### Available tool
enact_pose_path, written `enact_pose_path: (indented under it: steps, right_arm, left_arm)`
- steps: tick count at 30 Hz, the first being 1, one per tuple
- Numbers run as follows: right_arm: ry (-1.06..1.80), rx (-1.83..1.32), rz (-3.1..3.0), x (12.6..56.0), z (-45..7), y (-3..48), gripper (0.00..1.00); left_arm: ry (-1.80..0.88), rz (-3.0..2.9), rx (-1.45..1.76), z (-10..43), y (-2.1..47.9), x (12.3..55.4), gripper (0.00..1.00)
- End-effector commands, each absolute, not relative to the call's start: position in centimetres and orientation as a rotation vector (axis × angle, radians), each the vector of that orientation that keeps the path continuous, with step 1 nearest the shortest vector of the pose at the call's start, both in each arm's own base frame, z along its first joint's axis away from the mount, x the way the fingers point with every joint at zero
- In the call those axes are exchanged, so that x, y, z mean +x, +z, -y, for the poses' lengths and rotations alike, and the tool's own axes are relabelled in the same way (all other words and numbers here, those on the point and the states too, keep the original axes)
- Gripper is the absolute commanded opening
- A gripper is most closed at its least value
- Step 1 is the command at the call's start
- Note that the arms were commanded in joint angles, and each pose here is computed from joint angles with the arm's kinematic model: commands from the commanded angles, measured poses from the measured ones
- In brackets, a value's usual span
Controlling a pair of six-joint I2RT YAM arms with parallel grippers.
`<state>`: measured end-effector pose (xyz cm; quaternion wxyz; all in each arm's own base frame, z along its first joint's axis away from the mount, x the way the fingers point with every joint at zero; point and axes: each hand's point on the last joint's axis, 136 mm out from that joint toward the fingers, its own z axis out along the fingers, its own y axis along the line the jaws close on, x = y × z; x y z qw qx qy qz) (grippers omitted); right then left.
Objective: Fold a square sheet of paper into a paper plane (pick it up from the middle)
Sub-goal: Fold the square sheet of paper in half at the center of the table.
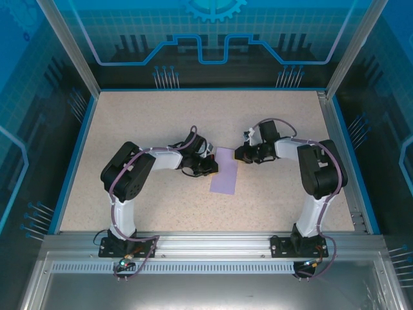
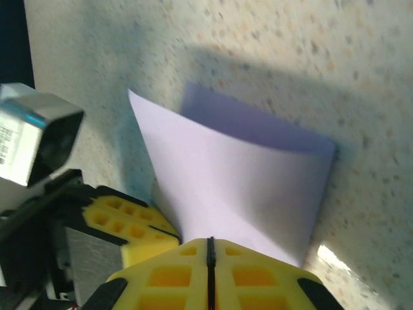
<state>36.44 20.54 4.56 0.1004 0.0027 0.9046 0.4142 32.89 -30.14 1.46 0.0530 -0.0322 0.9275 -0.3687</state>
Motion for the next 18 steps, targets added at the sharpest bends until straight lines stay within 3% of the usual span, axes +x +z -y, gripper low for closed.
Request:
enact_pose_path:
  steps: [1,11,18]
  right_arm:
    - [1.223,0.033,-2.696,37.0,-20.0,4.0,0.09]
    - [1.126,0.158,-2.805,36.8,-18.9,-0.6,0.08]
    - [1.154,0.107,-2.721,38.2,-19.2,4.1,0.09]
  left_arm:
    - [-1.000,-2.940,-0.127,28.7,-1.2,30.8,0.00]
    - [-1.004,-2.938,-0.128,28.8,-1.1,31.0,0.00]
    - [-1.001,-2.945,-0.129,28.7,-1.2,30.9,0.00]
